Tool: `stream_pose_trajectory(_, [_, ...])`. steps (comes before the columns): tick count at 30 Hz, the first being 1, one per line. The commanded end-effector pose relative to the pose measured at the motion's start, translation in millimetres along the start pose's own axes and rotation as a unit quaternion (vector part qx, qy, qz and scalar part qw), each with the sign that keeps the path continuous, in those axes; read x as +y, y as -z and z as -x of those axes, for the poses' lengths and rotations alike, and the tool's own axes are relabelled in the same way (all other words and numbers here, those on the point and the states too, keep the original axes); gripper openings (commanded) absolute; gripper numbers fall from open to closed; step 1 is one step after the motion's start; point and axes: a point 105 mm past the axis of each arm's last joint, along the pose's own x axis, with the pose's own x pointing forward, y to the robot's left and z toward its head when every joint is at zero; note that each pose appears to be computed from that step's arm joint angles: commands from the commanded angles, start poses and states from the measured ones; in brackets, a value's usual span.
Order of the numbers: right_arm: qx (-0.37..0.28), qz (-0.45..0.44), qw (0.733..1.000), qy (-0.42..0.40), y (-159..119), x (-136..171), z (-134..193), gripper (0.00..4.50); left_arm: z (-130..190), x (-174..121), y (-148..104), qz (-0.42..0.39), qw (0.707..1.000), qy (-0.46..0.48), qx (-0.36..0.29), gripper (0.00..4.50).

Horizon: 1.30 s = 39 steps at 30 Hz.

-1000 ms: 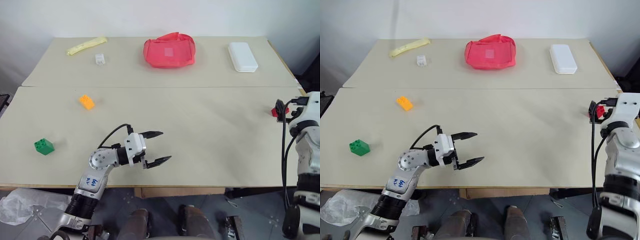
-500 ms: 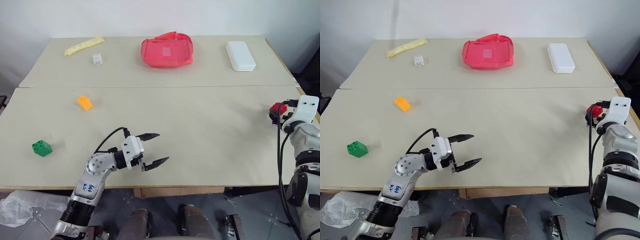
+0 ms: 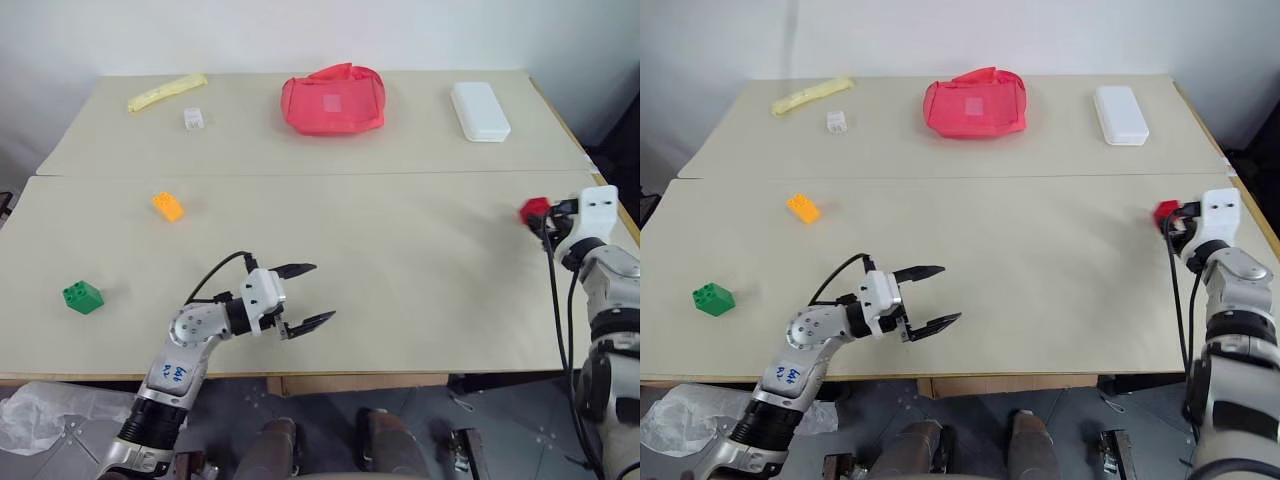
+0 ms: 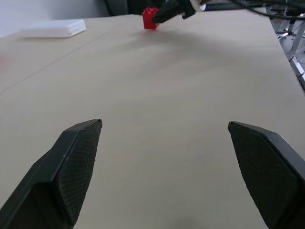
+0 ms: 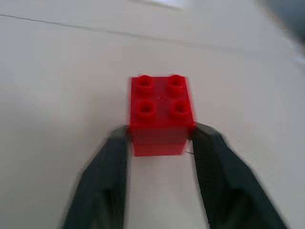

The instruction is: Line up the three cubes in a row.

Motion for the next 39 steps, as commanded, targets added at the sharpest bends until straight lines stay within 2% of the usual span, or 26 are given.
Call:
stream_pose_trajectory(1, [-0.062,0.057,0.981,-0.175,-38.2,51.5,7.5,1.46,19.8,11.5,-2.1,-0.007,1.0,-0.027,0.002,4.5])
stream_pose_trajectory(5, [-0.03,0.08,0.95,-0.301,-40.5,105.0,11.4,1.46,40.0,18.3,4.7,-0.002,0.999,-0.042,0.023,4.5])
stream_pose_trajectory(7, [0.006,0.126,0.905,-0.406,-34.7,155.6,11.1,1.46,55.6,21.0,10.1,0.003,0.998,-0.049,0.041,4.5])
stream_pose_trajectory(9, [0.025,0.15,0.873,-0.463,-29.5,184.2,11.1,1.46,62.6,20.6,12.0,0.006,0.998,-0.049,0.05,4.5])
stream_pose_trajectory(15, [0.046,0.171,0.855,-0.487,-17.8,205.6,1.6,1.46,59.4,16.8,9.4,0.008,0.998,-0.05,0.046,4.5])
stream_pose_trajectory(25, [0.036,0.156,0.851,-0.5,-16.8,211.8,-1.6,1.46,64.3,11.5,8.0,0.011,0.997,-0.064,0.052,4.5])
stream_pose_trajectory(26, [0.034,0.151,0.851,-0.501,-17.6,211.8,-1.9,2.2,65.3,12.0,8.1,0.011,0.996,-0.067,0.053,4.5])
stream_pose_trajectory(30, [0.005,0.145,0.857,-0.494,-25.7,205.1,-0.8,3.43,82.1,25.8,4.6,0.007,0.99,-0.132,0.042,4.5])
stream_pose_trajectory(33, [-0.031,0.16,0.856,-0.491,-36.9,201.2,5.1,4.47,108.4,34.6,7.6,0.026,0.976,-0.213,0.036,4.5])
stream_pose_trajectory(36, [-0.061,0.161,0.852,-0.495,-46.7,202.2,12.5,4.49,132.4,39.2,9.6,0.031,0.958,-0.282,0.036,4.5])
stream_pose_trajectory(39, [-0.159,0.131,0.84,-0.502,-72.0,209.8,30.7,4.49,174.3,36.7,14.5,0.051,0.92,-0.387,0.04,4.5])
